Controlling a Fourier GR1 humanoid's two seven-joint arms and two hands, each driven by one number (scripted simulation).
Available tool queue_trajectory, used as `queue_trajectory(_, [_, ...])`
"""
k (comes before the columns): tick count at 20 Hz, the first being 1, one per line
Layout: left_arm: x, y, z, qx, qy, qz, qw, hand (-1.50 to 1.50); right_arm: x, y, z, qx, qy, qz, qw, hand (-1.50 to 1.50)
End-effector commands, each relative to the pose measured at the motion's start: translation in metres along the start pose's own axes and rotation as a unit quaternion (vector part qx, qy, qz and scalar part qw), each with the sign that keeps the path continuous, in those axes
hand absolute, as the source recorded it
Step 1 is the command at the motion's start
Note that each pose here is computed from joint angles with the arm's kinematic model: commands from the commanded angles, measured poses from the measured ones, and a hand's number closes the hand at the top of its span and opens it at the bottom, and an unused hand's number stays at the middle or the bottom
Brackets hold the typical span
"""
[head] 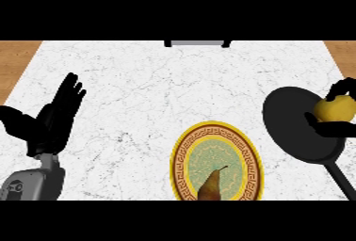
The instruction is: Pick the lemon from the plate and place it in the pan
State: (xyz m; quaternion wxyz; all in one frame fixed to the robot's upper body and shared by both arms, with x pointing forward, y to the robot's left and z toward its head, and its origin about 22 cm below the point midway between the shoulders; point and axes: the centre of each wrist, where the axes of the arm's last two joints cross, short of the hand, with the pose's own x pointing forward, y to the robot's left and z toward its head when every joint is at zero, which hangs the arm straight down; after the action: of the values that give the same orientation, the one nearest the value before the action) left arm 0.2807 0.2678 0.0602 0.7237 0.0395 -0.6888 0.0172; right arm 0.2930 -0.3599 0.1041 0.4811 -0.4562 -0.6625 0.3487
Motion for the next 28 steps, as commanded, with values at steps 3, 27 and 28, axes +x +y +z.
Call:
queue_trajectory(3, [0.01,0.009,0.005,0.0,-0.005,-0.004,1.0,0.0,-0.035,0.047,-0.018,0.042,-0.022,-0.016,0.999,1.5])
queue_trajectory(27, [0.0,0.003,-0.005,0.004,-0.003,-0.006,1.0,0.0,-0.135,0.054,0.004,0.012,0.082,-0.275,0.958,-1.5])
queue_trajectory(28, [-0.004,0.012,0.016,-0.003,-0.006,-0.006,1.0,0.0,-0.138,0.049,0.003,0.005,0.106,-0.298,0.949,-1.5])
